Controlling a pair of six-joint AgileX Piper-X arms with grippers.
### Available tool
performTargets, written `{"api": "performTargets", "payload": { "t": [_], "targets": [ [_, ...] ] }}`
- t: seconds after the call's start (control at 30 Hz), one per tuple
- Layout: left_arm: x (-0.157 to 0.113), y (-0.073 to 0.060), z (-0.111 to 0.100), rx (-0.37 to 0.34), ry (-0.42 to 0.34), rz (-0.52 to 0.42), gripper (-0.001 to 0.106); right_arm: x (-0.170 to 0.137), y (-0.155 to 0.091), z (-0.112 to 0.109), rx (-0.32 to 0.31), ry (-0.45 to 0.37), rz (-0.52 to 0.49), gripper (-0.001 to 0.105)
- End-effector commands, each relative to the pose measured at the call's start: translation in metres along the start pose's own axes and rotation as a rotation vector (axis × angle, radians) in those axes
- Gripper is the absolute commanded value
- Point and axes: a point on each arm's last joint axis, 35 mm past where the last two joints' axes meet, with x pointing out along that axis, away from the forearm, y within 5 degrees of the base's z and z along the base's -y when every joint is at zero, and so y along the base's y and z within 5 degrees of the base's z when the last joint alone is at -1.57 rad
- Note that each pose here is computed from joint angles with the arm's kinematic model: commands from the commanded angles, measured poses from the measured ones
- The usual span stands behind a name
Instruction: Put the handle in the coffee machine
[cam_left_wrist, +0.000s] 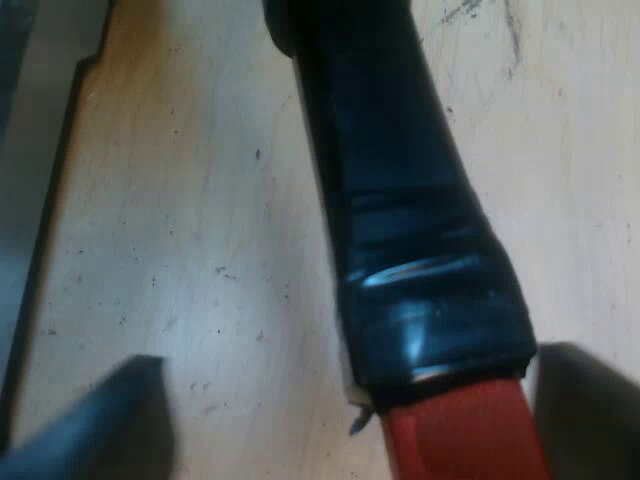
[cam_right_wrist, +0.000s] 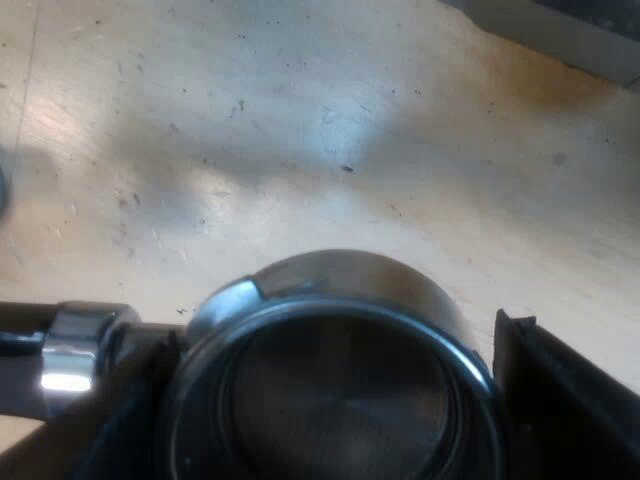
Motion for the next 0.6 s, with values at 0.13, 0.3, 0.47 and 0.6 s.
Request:
{"api": "performTargets", "payload": {
  "t": [0.13,0.3,0.47,0.6],
  "targets": [
    [-0.0004,-0.0014,0.0024,0.016,-0.021,-0.022,0.052,-0.0093,0.0015,-0.0006,0.0,-0.021,0.017,0.0],
    [-0.0004,-0.0016,0.0025,0.016,-0.023,-0.028,0.052,-0.0093,0.0015,-0.0006,0.009,-0.021,0.017,0.0],
    [-0.0004,-0.0017,0.0023,0.015,-0.021,-0.029,0.04,-0.0093,0.0015,-0.0006,0.016,-0.021,0.017,0.0],
    [-0.0004,-0.002,0.0014,0.011,-0.014,-0.03,0.008,-0.0094,0.0016,-0.0004,0.016,-0.023,0.017,0.0]
  ]
}}
